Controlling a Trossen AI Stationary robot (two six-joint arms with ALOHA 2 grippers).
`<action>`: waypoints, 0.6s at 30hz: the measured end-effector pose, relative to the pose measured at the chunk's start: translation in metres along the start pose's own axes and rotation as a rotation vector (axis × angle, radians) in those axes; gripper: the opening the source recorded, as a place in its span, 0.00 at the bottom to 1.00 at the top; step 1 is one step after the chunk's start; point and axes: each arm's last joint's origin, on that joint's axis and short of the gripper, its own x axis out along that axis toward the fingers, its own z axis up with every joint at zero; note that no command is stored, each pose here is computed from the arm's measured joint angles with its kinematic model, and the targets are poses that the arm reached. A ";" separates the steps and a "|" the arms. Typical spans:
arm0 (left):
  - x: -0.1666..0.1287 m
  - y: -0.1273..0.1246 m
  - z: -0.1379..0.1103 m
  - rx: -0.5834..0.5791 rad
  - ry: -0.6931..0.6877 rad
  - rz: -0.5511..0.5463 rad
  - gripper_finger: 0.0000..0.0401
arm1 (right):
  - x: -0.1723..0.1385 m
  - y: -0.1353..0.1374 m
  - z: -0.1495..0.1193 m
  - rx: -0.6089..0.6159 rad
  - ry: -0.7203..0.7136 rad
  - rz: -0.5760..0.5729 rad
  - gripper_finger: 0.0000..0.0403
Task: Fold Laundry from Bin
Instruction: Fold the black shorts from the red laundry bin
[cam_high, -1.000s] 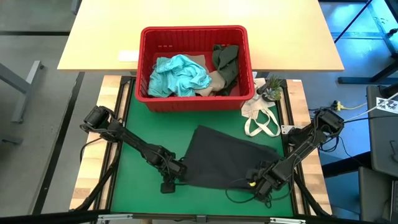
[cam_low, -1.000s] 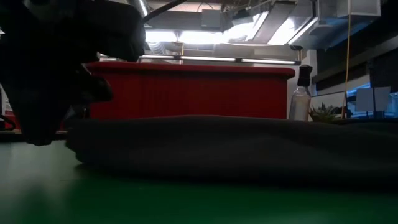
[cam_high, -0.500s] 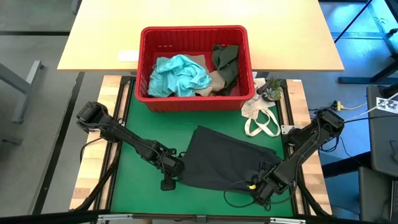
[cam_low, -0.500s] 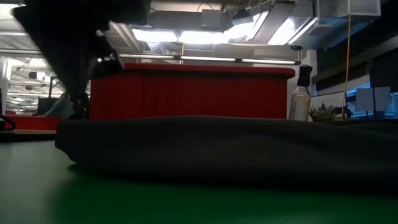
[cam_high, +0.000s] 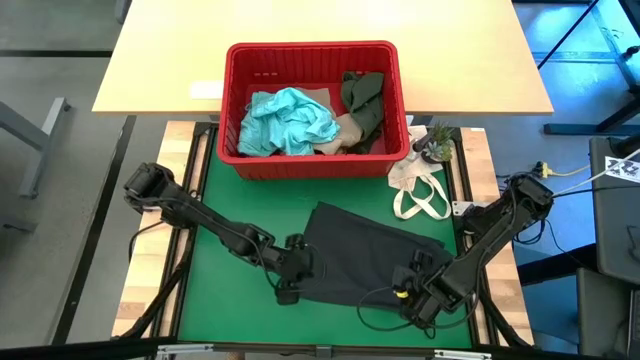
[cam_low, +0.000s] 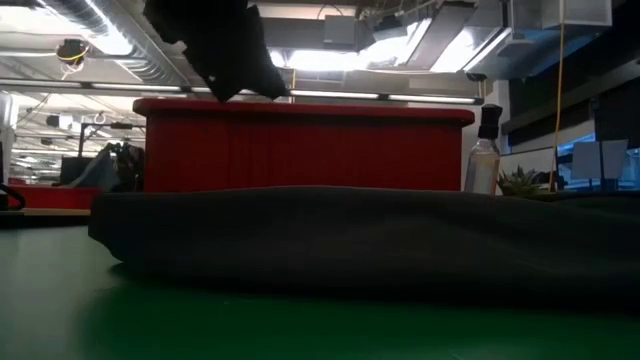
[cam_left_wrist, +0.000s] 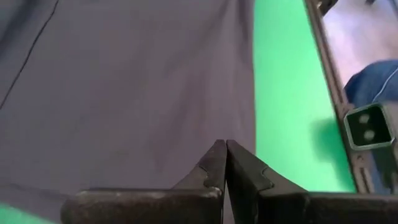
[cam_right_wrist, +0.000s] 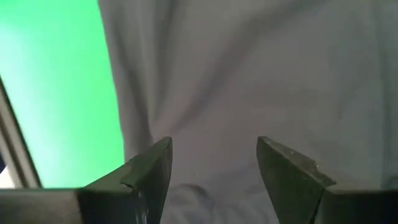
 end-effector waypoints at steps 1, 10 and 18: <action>0.002 -0.002 0.000 0.000 -0.013 -0.007 0.01 | 0.000 0.000 0.000 0.002 -0.010 0.000 0.58; 0.036 -0.012 -0.019 0.031 0.022 -0.009 0.01 | 0.017 -0.001 -0.004 0.016 -0.056 0.034 0.58; 0.062 -0.013 -0.043 0.054 0.126 0.013 0.01 | 0.038 -0.003 -0.010 0.038 -0.092 0.107 0.58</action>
